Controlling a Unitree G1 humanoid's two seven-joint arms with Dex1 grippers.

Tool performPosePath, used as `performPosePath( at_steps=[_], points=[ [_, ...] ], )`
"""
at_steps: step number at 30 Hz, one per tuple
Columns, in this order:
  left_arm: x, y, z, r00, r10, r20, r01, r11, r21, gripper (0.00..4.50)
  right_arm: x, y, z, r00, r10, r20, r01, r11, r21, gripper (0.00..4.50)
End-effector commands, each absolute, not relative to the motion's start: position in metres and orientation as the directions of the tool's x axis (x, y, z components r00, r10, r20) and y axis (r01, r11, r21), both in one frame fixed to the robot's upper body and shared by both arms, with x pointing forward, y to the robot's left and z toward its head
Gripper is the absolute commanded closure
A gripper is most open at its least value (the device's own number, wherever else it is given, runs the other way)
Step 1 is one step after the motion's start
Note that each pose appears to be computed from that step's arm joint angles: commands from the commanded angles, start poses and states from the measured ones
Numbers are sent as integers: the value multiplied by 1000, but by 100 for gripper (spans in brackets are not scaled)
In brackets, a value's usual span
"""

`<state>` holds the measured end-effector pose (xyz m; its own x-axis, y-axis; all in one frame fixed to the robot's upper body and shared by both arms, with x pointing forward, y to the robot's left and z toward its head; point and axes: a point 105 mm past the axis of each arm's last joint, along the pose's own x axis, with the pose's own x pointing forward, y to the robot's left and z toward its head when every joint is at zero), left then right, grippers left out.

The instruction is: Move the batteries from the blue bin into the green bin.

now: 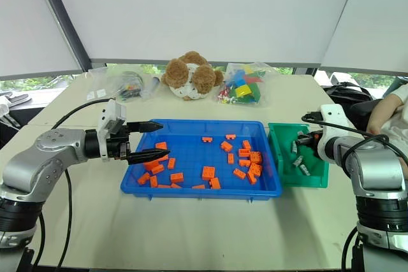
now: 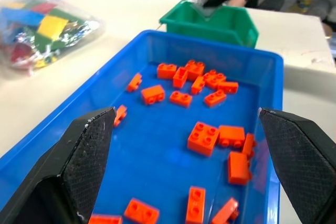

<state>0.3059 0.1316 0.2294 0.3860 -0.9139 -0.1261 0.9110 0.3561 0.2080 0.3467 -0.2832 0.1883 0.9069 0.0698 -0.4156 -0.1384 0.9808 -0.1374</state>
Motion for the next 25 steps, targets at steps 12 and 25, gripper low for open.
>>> performPosePath(
  at_steps=[12,25],
  points=[
    [307,130,242,368,-925,-98,913,339,227,0,329,-265,226,913,212,-349,-308,919,-246,4],
    [305,144,242,371,-918,-144,916,336,218,0,256,-200,259,696,590,-409,-714,627,-311,4]
  ],
)
